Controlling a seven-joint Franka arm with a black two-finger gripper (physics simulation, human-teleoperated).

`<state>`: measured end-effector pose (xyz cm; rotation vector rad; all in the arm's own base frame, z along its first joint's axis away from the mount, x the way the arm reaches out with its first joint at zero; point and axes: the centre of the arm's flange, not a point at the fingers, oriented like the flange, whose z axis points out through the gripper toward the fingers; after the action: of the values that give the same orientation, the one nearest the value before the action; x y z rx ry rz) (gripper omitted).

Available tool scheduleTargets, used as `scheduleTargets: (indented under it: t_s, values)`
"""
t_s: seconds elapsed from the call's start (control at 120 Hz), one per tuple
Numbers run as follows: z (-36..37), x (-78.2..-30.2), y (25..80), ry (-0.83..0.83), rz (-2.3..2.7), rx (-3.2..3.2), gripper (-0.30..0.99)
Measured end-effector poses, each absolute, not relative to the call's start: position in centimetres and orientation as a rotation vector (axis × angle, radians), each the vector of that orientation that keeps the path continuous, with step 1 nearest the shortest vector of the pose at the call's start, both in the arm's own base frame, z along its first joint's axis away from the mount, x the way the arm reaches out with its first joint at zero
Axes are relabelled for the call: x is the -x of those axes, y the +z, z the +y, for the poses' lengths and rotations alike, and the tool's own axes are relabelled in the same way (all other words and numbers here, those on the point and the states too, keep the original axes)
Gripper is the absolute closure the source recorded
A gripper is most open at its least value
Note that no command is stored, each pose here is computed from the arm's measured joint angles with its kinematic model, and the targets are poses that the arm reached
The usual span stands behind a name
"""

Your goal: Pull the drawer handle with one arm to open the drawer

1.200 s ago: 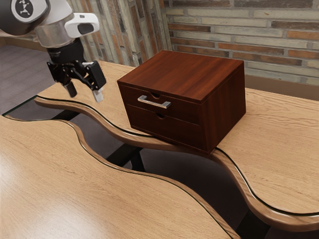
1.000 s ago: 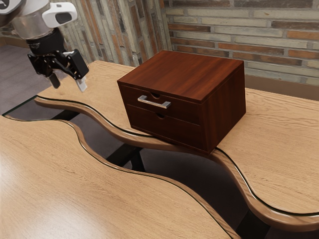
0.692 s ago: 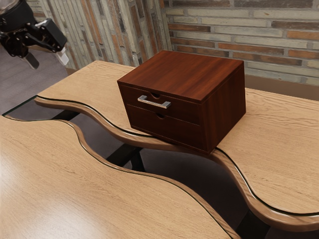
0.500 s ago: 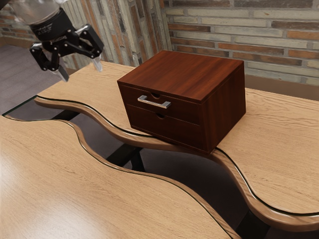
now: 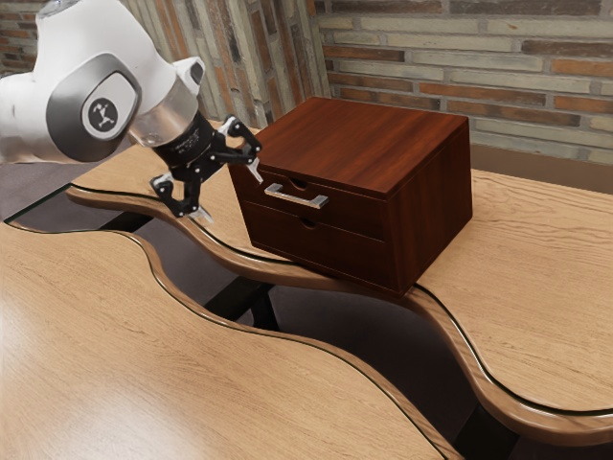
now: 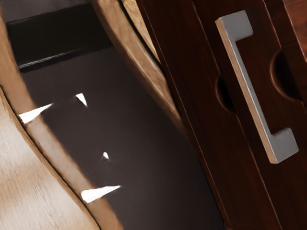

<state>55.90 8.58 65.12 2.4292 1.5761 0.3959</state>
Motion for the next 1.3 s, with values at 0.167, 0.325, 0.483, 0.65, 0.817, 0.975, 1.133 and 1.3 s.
scheduleTargets:
  t_s: [0.167, 0.325, 0.483, 0.65, 0.817, 0.975, 1.133, 1.3]
  values:
    - [9.0, -57.8, 63.7, 0.473, 1.686, -2.294, 0.03]
    - [9.2, -58.6, 62.9, 0.513, 1.753, -2.193, 0.03]
    - [9.9, -59.6, 61.6, 0.538, 1.817, -2.114, 0.03]
    - [10.5, -59.9, 60.6, 0.546, 1.870, -2.051, 0.03]
    - [11.4, -60.1, 59.9, 0.558, 1.914, -1.996, 0.05]
    - [12.4, -60.1, 59.2, 0.563, 1.952, -1.953, 0.10]
    - [12.8, -60.8, 58.1, 0.571, 1.980, -1.926, 0.19]
    - [11.6, -62.5, 57.0, 0.573, 1.978, -1.935, 0.24]
